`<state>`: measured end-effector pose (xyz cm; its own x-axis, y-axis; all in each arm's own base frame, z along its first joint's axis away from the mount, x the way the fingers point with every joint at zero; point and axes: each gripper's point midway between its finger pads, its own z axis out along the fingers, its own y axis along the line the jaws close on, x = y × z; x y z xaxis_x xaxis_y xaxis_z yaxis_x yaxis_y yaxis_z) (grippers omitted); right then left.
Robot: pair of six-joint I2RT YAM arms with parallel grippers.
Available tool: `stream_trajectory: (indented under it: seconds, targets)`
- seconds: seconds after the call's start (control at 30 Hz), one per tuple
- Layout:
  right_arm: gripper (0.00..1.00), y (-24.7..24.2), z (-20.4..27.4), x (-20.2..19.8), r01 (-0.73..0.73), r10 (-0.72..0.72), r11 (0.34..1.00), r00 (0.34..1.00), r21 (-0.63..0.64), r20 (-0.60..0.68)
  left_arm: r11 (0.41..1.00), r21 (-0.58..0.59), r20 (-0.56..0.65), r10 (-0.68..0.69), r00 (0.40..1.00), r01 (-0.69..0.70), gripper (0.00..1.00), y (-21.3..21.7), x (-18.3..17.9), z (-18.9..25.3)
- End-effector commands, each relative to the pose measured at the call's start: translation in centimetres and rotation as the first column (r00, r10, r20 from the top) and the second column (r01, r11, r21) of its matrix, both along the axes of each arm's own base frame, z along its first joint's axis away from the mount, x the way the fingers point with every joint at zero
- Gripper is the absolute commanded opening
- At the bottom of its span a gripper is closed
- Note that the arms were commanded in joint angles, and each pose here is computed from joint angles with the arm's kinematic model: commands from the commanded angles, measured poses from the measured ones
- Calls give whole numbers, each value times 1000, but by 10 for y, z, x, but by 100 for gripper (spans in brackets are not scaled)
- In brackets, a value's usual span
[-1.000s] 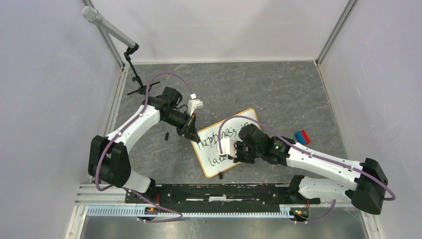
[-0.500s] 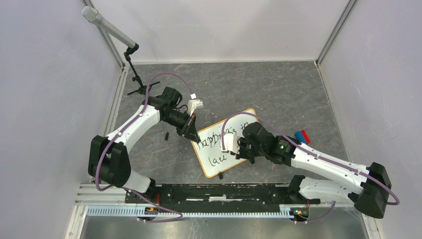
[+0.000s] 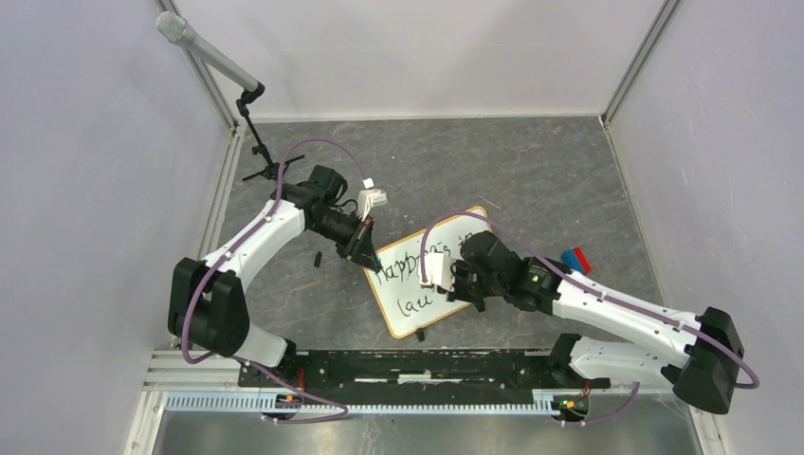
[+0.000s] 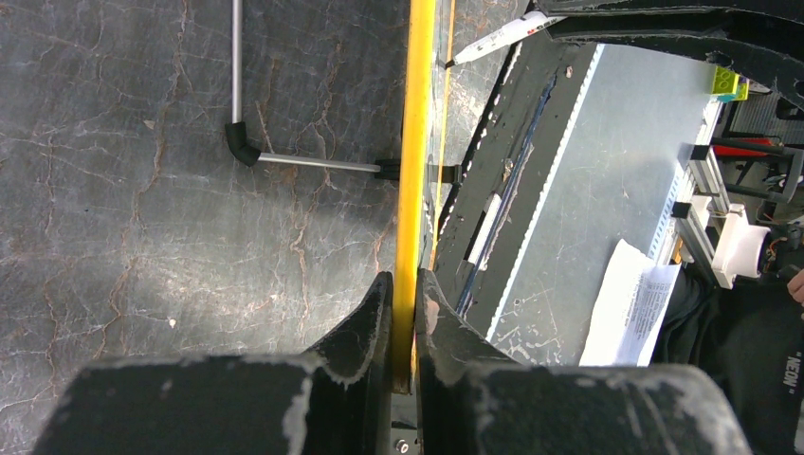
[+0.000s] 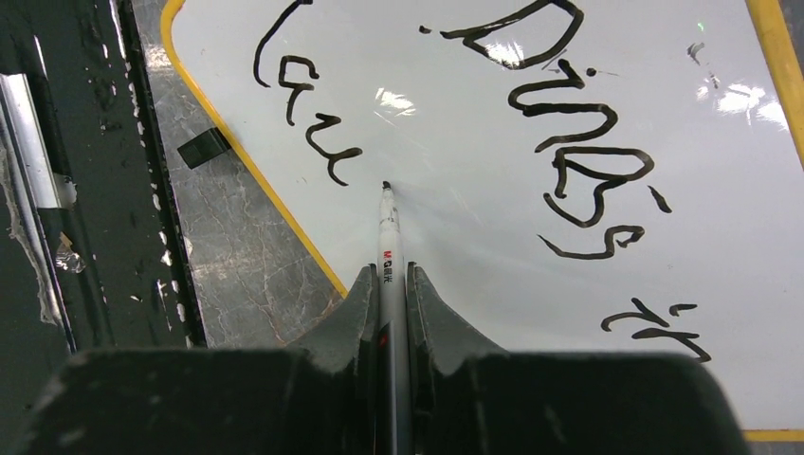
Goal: Write a sentence on the whiteboard
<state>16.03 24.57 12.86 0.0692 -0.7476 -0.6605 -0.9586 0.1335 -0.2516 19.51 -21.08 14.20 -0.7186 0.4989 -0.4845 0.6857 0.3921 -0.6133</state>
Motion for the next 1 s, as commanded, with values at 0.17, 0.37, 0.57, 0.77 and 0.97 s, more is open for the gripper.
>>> stream_trajectory:
  seconds: [0.17, 0.37, 0.57, 0.77, 0.97]
  targets:
    - [0, 19, 12, 4, -34, 33, 997, 999, 66, 11, 989, 146, 4, 27, 1000, -27, 2, 17, -2, -26]
    - [0, 13, -4, -2, -57, 57, 998, 998, 16, -12, 989, 145, 6, 28, 1000, -28, 2, 17, -1, -26]
    - [0, 4, -8, -4, -64, 64, 998, 998, -15, -3, 989, 147, 3, 27, 1000, -27, 2, 17, -1, -27]
    - [0, -3, -11, -6, -62, 62, 997, 998, -37, 3, 989, 148, 3, 26, 1000, -27, 2, 17, -1, -27]
    - [0, -5, -2, 0, -38, 39, 999, 999, -34, 36, 989, 148, 4, 28, 1000, -28, 2, 17, -1, -27]
